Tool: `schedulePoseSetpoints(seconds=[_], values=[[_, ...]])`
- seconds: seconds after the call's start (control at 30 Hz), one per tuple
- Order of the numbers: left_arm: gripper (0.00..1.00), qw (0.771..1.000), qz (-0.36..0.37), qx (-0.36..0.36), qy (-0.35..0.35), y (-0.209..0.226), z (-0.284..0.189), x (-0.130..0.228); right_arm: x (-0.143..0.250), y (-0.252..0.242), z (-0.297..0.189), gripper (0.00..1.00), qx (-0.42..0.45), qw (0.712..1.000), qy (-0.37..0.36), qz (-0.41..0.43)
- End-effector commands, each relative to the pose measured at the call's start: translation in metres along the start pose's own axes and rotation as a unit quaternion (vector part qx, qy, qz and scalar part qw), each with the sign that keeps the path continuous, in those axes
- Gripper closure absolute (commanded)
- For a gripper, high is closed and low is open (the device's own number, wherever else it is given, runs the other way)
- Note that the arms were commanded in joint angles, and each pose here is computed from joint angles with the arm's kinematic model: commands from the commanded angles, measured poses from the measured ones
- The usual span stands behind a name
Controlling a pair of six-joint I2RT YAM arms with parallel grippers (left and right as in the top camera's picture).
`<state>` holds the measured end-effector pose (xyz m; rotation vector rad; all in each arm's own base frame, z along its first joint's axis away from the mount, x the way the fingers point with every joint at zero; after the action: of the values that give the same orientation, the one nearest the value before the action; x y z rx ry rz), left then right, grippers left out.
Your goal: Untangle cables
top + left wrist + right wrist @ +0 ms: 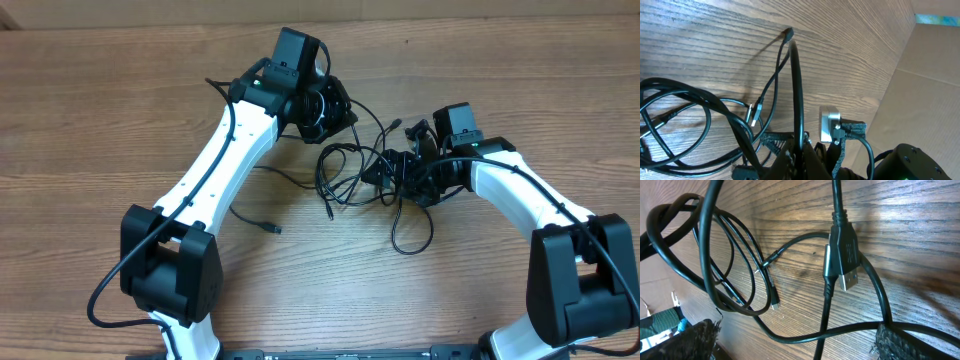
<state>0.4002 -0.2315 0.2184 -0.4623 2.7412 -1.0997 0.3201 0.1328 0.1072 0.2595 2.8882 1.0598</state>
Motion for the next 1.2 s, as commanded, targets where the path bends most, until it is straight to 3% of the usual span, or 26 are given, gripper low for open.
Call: schedulePoseSetpoints(seconds=[0.0, 1.17], values=[[0.96, 1.000, 0.023, 0.015, -0.011, -0.0108, -0.0091, -0.0013, 0.0013, 0.0021, -0.0010, 0.00, -0.002, 1.000, -0.002, -0.003], [0.96, 0.999, 0.026, 0.023, -0.018, -0.0126, -0.0107, -0.0058, 0.0013, 0.0021, -0.0010, 0.00, -0.002, 1.000, -0.002, -0.003]])
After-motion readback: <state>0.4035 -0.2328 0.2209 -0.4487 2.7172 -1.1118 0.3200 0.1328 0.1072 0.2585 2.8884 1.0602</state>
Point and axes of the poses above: each gripper's point midway between its finger pads, its own z axis out along the fingers, its own y axis along the line the jaws close on, x = y × z, the point moved 6 cm from there along -z, back along the fingers, and after that the axes turned 5 degrees about z, right-handed, at the moved point
